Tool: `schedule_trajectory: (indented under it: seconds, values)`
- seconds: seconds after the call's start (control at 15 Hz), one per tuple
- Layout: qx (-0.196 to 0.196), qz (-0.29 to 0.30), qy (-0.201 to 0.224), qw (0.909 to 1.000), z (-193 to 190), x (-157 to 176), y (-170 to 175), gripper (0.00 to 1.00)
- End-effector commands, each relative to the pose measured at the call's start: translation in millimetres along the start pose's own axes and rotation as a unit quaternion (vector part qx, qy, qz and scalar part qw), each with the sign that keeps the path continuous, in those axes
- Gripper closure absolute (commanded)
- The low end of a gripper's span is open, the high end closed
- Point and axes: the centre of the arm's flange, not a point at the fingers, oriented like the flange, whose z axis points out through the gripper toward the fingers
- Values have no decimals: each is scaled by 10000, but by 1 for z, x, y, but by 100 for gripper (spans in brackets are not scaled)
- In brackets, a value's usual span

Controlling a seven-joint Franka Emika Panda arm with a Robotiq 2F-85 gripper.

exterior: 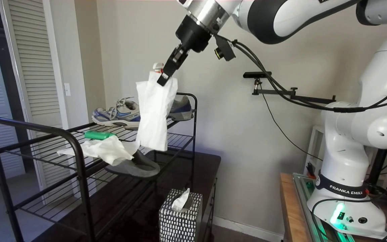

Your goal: Remove a napkin from the napkin box, put it in the left shoe on the top rack and put the green bottle in the right shoe on the top rack

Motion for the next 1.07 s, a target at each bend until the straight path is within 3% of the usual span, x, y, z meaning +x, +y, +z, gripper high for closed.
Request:
schedule_trajectory:
  seconds: [0.0,0.07,0.27,0.47,0.87,0.93,1.0]
  values:
    - [-393,666,457,9960,-27,13,34,100]
    - [-445,795,439,9949,-31,21,43,100]
    - [-229,626,-162,9976,-44,49,71,100]
    - [430,517,-507,9964,-51,60,88,100]
    - [1062,292,-803,9907,-57,66,110,100]
    - [779,394,-665,9940,-55,54,104,99]
    - [851,359,-697,9933,-55,55,106,99]
